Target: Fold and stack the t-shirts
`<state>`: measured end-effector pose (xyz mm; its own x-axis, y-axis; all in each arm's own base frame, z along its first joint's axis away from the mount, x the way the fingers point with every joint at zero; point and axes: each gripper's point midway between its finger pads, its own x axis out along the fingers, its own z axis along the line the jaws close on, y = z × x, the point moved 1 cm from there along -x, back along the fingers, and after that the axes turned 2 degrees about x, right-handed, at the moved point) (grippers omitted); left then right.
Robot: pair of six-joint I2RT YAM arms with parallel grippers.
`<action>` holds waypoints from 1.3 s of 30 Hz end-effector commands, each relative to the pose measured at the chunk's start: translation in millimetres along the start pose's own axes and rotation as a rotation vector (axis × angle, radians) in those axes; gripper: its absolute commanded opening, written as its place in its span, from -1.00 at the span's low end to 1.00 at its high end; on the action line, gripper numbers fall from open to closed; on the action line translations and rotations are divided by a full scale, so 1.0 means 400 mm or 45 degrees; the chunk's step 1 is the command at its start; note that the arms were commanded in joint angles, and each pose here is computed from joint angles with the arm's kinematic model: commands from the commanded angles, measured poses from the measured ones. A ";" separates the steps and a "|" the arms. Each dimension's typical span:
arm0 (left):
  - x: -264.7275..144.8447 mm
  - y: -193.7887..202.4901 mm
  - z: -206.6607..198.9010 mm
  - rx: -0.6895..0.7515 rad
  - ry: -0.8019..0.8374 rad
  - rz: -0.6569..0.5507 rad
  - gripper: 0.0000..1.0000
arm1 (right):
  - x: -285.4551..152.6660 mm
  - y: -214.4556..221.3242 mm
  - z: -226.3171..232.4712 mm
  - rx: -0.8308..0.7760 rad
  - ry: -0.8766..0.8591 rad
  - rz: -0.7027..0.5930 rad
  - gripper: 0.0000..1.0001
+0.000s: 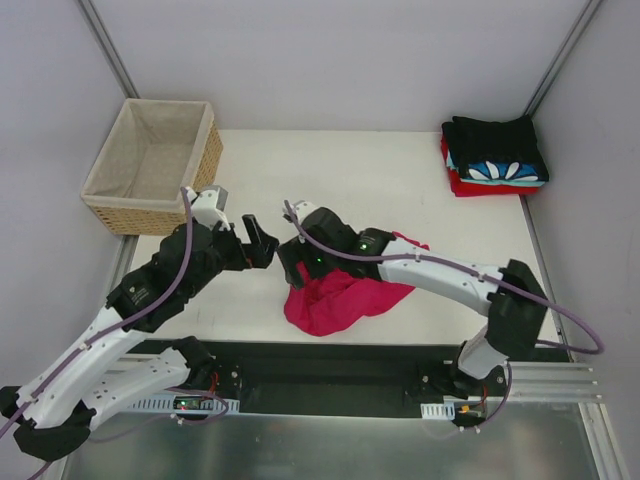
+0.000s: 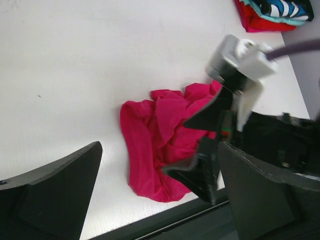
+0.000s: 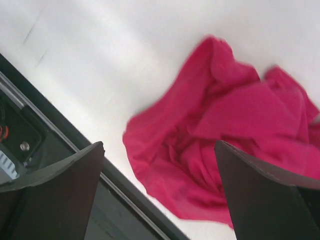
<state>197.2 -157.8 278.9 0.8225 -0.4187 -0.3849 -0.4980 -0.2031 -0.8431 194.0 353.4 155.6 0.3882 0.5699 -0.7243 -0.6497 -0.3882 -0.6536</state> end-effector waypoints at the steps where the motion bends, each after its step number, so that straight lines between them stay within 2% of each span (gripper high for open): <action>1: -0.046 -0.016 0.055 -0.044 -0.105 -0.078 0.98 | 0.083 -0.118 0.045 -0.116 -0.042 -0.049 0.93; 8: -0.066 0.029 0.094 -0.057 -0.149 -0.047 0.98 | 0.221 -0.160 -0.014 -0.015 -0.102 0.011 0.93; 15: -0.079 0.022 0.116 -0.022 -0.194 -0.073 0.99 | 0.297 -0.158 -0.108 0.073 -0.095 0.064 0.93; 22: -0.081 0.020 0.127 -0.009 -0.215 -0.087 0.98 | 0.339 -0.148 -0.116 0.114 -0.128 0.100 0.98; 24: -0.079 0.021 0.131 -0.008 -0.226 -0.087 0.98 | 0.343 -0.148 -0.114 0.117 -0.139 0.099 0.89; 28: -0.078 0.021 0.131 -0.003 -0.228 -0.085 0.98 | 0.345 -0.138 -0.113 0.117 -0.148 0.109 0.54; 39: -0.079 0.020 0.129 -0.015 -0.224 -0.087 0.98 | 0.309 -0.059 -0.140 0.123 -0.092 0.147 0.40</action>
<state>181.1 -105.9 266.2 0.8845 -0.2644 -0.3845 -0.4469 -0.2434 -0.8608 297.0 393.0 42.4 0.2247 0.5381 -0.8124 -0.7744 -0.4074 -0.4841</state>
